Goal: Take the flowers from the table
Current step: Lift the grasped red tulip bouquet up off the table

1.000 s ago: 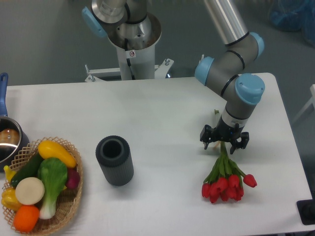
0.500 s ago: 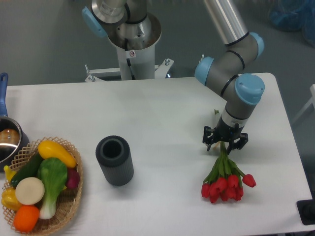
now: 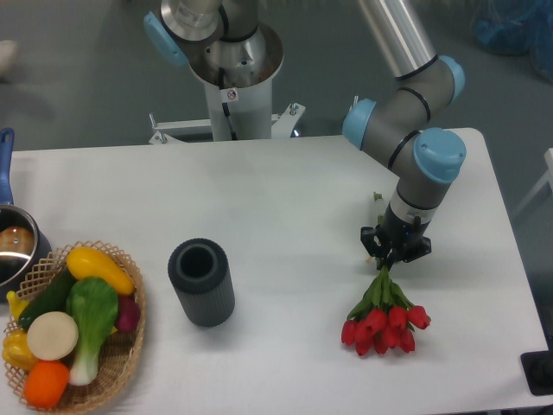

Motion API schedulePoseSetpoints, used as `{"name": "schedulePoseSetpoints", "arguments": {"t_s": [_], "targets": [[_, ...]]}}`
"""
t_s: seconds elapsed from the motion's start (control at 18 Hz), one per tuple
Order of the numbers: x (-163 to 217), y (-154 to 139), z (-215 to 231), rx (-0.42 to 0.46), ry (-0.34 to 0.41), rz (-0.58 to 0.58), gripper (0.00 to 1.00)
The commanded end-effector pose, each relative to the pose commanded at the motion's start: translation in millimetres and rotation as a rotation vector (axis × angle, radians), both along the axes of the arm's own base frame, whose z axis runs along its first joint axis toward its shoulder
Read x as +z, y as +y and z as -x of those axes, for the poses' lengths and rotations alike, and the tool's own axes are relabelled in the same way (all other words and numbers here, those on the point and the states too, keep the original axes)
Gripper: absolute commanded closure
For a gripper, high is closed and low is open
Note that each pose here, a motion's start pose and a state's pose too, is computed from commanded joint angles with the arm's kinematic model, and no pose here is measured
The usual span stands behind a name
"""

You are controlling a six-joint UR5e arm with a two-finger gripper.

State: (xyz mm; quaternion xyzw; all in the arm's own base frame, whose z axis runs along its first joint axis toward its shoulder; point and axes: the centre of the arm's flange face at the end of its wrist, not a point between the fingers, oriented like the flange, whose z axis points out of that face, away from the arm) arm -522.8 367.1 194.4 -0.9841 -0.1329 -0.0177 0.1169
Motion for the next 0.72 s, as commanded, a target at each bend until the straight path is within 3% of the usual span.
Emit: {"name": "schedulePoseSetpoints", "arguments": {"t_s": [0.17,0.33,0.72], "targets": [[15.9,1.5,6.2,-0.002,0.03,-0.013,0.89],[77.4,21.4,15.8,-0.024,0.139,-0.061,0.89],[152.9,40.3,28.4,-0.04,0.244,-0.177,0.89]]}}
